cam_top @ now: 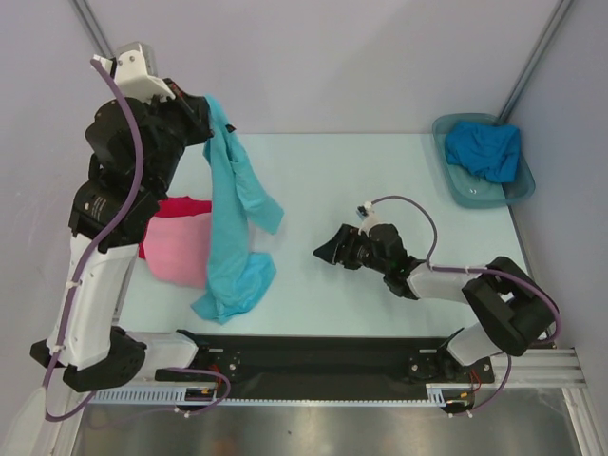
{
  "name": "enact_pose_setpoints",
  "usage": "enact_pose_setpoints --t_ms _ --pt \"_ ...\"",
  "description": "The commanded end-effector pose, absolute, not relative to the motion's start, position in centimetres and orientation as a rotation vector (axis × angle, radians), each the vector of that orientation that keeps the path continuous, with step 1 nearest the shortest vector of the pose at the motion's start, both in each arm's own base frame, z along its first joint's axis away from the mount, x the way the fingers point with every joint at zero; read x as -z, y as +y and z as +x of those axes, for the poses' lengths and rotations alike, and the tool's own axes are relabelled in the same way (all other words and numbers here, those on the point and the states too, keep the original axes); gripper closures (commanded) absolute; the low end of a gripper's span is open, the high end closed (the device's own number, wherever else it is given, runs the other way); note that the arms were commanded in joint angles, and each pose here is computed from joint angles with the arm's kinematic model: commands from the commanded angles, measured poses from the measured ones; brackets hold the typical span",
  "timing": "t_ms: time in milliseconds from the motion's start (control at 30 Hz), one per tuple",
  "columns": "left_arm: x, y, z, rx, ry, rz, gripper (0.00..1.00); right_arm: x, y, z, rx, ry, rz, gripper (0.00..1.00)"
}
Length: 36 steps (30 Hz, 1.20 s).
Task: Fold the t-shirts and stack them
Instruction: Flatten the tshirt out
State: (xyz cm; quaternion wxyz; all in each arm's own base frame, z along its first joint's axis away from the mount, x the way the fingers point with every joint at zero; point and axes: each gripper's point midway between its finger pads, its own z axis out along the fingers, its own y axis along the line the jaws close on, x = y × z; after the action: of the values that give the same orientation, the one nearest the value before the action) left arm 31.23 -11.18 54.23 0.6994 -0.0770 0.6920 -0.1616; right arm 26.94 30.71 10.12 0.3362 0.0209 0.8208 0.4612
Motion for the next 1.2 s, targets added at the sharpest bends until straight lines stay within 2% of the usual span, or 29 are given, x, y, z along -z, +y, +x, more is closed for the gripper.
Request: enact_pose_setpoints --t_ms 0,200,433,700,800,1167 --pt "-57.5 -11.9 29.9 0.487 1.422 -0.169 0.99 -11.7 30.2 27.8 -1.178 2.081 0.041 0.31" --pt "-57.1 -13.1 28.6 0.581 1.408 -0.12 1.0 -11.6 31.1 28.0 -1.237 2.069 0.058 0.3" --pt "-56.0 -13.8 27.5 0.624 1.42 -0.093 1.0 -13.1 34.9 29.3 -1.357 2.034 0.06 0.3" --pt "-54.3 -12.8 27.1 0.578 1.435 -0.102 1.0 -20.8 39.7 32.0 -1.535 1.9 0.035 0.28" --pt "-54.0 -12.6 27.2 0.559 1.44 -0.105 1.0 -21.8 40.7 31.7 -1.578 1.886 0.03 0.28" --pt "-54.4 -12.5 28.6 0.495 1.44 -0.1 0.99 -20.5 41.5 29.5 -1.586 1.904 0.017 0.29"
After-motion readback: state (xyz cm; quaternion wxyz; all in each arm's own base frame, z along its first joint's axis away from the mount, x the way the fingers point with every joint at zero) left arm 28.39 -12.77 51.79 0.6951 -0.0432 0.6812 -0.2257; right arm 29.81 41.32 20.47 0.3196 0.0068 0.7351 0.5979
